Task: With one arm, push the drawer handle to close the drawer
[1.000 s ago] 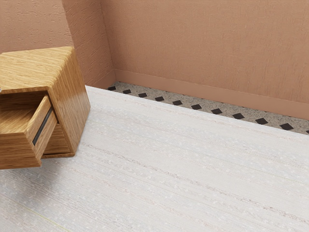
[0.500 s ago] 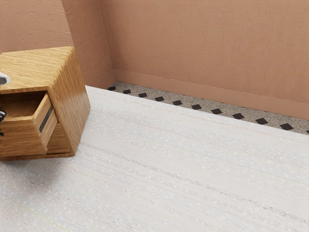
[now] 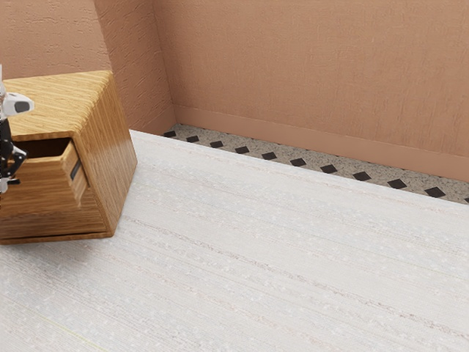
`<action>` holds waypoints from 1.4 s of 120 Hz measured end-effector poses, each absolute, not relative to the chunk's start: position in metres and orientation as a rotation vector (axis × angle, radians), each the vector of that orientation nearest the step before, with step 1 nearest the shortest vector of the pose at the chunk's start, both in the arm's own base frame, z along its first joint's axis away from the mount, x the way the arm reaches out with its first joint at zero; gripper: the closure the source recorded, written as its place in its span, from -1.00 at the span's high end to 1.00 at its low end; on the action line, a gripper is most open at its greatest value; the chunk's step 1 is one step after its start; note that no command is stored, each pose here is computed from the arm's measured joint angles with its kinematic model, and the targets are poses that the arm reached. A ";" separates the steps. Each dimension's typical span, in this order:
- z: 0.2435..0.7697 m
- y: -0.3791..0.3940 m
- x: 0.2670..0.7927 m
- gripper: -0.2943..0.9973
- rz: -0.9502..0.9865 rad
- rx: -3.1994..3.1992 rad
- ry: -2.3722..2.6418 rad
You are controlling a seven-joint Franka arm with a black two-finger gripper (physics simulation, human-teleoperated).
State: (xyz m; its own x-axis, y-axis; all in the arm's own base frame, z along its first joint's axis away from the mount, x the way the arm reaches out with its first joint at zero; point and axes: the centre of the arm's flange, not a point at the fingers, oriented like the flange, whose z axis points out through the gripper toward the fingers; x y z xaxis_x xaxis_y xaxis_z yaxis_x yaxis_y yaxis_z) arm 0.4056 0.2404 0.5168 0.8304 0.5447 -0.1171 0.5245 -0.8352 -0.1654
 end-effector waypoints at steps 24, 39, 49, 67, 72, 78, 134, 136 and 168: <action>0.512 0.249 0.430 -0.67 0.239 -2.892 -0.808; 0.510 0.260 0.439 -0.67 0.232 -2.898 -0.800; 0.508 0.266 0.446 -0.67 0.228 -2.899 -0.786; 0.508 0.271 0.458 -0.67 0.212 -2.907 -0.746; 0.509 0.272 0.460 -0.67 0.205 -2.910 -0.734; 0.512 0.273 0.464 -0.67 0.196 -2.914 -0.722; 0.525 0.214 0.436 -0.67 0.189 -3.093 -0.528; 0.526 0.202 0.439 -0.67 0.198 -3.104 -0.488; 0.599 0.036 0.507 -0.58 0.135 -3.131 0.033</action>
State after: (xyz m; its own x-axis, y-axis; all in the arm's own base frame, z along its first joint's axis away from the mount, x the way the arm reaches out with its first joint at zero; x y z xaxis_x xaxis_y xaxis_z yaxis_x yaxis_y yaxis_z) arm 0.5071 0.0358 0.5986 0.9961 -0.0209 -0.0862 -0.0216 -0.9997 -0.0069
